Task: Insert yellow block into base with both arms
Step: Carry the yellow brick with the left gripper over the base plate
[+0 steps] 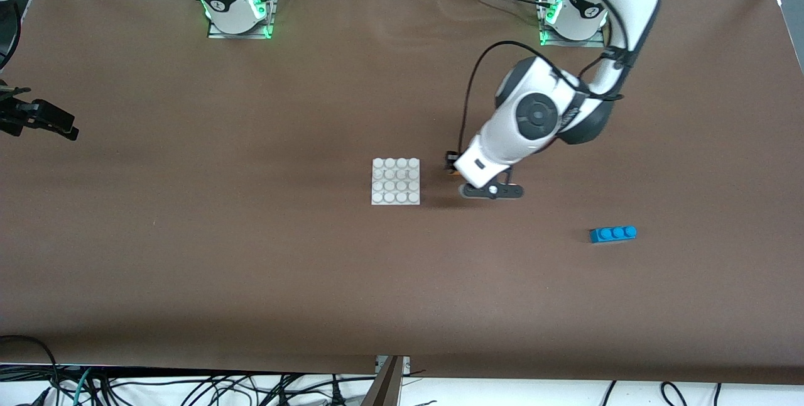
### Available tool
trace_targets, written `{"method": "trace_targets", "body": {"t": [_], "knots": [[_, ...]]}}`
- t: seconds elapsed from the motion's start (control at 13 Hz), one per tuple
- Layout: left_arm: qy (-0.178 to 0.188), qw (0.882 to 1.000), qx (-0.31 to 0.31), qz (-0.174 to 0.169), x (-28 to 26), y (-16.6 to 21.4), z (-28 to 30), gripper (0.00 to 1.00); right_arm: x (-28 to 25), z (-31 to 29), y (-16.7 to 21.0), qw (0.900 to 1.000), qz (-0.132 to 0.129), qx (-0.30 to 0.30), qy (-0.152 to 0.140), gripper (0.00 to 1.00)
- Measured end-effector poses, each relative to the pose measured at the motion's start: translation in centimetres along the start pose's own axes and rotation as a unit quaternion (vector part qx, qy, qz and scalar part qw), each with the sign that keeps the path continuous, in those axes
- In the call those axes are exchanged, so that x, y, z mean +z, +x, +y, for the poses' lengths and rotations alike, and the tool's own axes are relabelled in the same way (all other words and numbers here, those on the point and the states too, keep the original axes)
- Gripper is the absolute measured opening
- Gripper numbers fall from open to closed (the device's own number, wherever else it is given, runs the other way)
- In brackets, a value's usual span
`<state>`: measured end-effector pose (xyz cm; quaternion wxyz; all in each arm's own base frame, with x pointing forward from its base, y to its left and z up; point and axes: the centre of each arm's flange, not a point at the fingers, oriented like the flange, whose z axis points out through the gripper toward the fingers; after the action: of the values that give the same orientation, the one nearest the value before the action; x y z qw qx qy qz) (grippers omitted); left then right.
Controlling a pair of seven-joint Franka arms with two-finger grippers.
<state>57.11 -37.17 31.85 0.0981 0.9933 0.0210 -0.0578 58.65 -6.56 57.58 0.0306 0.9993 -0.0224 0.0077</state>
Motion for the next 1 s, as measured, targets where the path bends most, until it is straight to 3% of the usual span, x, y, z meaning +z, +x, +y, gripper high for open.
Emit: {"method": "trace_targets", "body": {"t": [0.39,0.69,1.0], "knots": [[-0.012,0.999,-0.036,-0.012,6.8,-1.0,9.4,0.68,0.0,0.0,0.0,1.0,0.0,0.0,0.0,1.0],[-0.009,0.998,-0.053,-0.01,9.9,0.3,10.3,0.68,0.0,0.0,0.0,1.0,0.0,0.0,0.0,1.0],[0.009,0.997,-0.083,-0.007,11.5,-1.6,12.0,0.68,0.0,0.0,0.0,1.0,0.0,0.0,0.0,1.0]]}}
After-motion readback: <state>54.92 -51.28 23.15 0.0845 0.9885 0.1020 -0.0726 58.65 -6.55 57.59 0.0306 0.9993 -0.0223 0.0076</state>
